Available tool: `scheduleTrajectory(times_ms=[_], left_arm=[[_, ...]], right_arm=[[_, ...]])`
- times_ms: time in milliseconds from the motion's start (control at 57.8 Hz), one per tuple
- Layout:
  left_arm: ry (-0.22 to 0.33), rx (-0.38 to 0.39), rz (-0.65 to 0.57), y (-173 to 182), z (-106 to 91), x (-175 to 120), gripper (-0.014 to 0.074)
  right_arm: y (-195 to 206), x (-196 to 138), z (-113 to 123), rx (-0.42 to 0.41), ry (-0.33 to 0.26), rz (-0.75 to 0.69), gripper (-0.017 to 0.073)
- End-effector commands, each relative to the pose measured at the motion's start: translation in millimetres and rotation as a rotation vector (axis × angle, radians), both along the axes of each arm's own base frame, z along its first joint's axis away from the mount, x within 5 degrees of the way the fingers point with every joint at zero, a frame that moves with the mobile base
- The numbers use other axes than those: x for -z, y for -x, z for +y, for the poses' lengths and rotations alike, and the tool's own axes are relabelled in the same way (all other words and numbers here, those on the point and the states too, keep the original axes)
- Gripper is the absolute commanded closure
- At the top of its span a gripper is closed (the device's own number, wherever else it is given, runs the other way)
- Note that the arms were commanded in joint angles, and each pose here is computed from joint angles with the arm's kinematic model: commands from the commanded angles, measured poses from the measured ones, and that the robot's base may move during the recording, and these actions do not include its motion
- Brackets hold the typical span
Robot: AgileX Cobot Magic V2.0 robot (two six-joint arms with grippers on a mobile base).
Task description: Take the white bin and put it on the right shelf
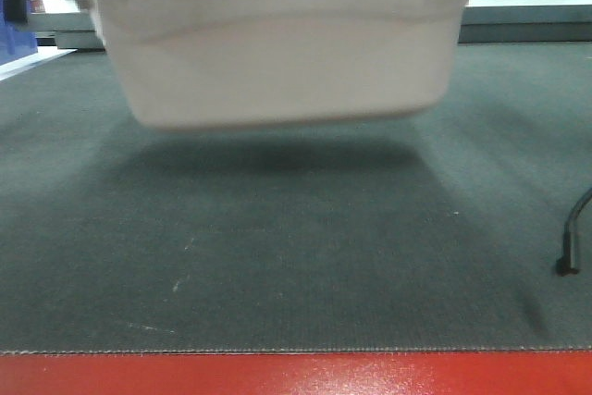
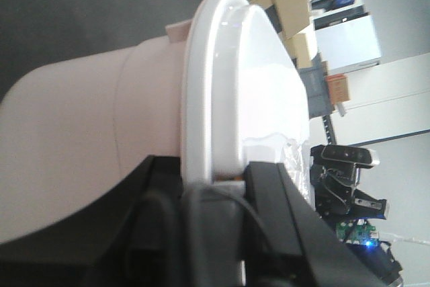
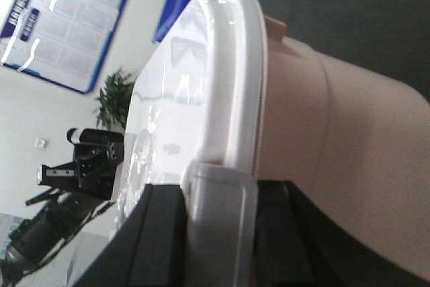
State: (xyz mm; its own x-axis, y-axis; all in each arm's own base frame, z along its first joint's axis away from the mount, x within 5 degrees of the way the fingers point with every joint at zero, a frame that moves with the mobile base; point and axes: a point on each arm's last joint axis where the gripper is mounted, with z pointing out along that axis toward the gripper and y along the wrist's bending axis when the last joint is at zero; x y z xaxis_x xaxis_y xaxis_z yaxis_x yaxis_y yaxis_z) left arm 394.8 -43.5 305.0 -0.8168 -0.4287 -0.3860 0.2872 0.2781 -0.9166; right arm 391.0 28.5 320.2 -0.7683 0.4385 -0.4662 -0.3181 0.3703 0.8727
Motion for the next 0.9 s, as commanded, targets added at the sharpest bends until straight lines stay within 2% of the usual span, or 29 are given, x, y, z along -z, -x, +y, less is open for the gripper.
scheduleTrajectory(times_ms=[0,364,502,883], left_arm=[[0.195,0.186,-0.165,33,-21.5,-61,0.071],[0.194,0.251,-0.385,71,-36.6,-141,0.071],[0.196,0.27,-0.449,85,-40.6,-161,0.071],[0.198,0.283,-0.463,97,-43.0,-171,0.071]], right_arm=[[36,-62,18,-0.211,-0.2,-0.158,0.0503],[68,-109,20,-0.205,-0.267,-0.291,0.0503],[82,-125,21,-0.209,-0.277,-0.341,0.0503],[117,-155,25,-0.222,-0.253,-0.442,0.0503]])
